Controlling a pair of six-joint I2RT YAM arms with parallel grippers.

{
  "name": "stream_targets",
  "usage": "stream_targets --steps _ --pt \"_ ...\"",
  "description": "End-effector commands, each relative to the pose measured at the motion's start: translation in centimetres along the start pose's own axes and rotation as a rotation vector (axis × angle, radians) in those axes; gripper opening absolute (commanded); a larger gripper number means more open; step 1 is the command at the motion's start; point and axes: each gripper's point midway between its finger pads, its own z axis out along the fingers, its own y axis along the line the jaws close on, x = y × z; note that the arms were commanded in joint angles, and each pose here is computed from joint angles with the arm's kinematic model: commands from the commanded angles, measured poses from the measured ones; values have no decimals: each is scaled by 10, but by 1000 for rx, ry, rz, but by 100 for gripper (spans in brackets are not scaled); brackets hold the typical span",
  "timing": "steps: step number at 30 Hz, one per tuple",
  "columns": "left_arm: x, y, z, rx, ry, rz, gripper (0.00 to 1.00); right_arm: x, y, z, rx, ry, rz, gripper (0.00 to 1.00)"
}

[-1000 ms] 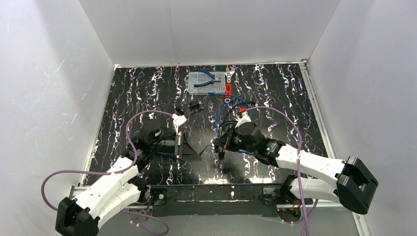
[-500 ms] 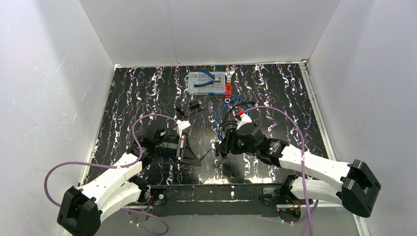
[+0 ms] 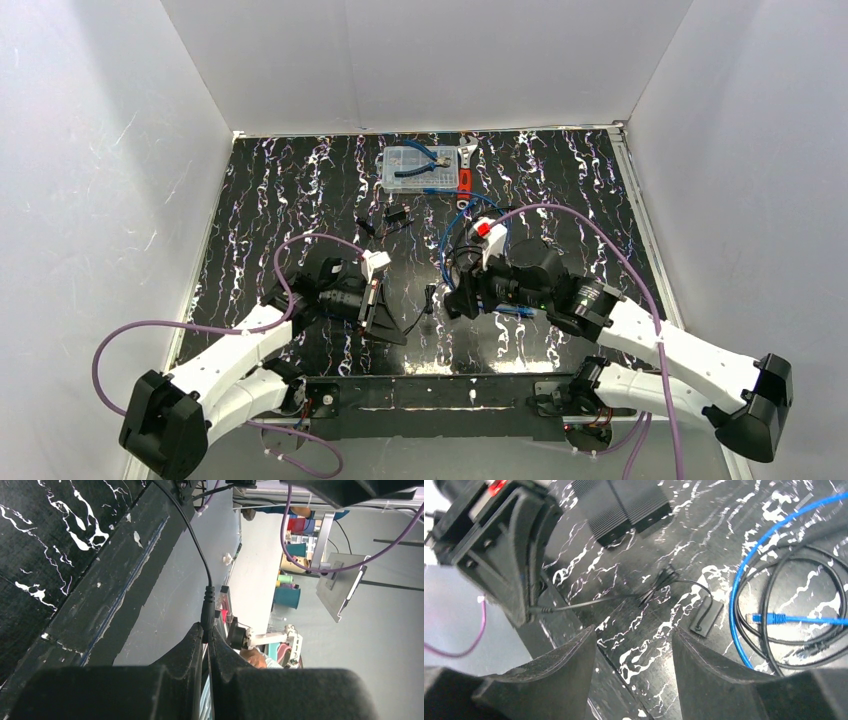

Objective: Insert the plug into the switch port
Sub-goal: Pick up the power from the center of the board.

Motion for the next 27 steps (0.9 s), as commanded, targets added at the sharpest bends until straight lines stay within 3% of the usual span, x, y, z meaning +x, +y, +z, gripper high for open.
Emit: stream_targets --steps 1,6,12,20,27 --pt "7 -18 -6 44 56 36 0 -10 37 -12 -194 3 -280 63" --pt "14 -22 -9 49 88 35 0 2 58 -10 -282 25 -561 63" --pt "18 -21 -10 49 96 32 0 8 88 -17 -434 -83 -909 65" --pt "22 -21 -9 46 108 33 0 6 100 -10 -459 -61 -1112 64" --pt "25 -20 -8 43 119 38 0 6 119 6 -476 -71 -1219 56"
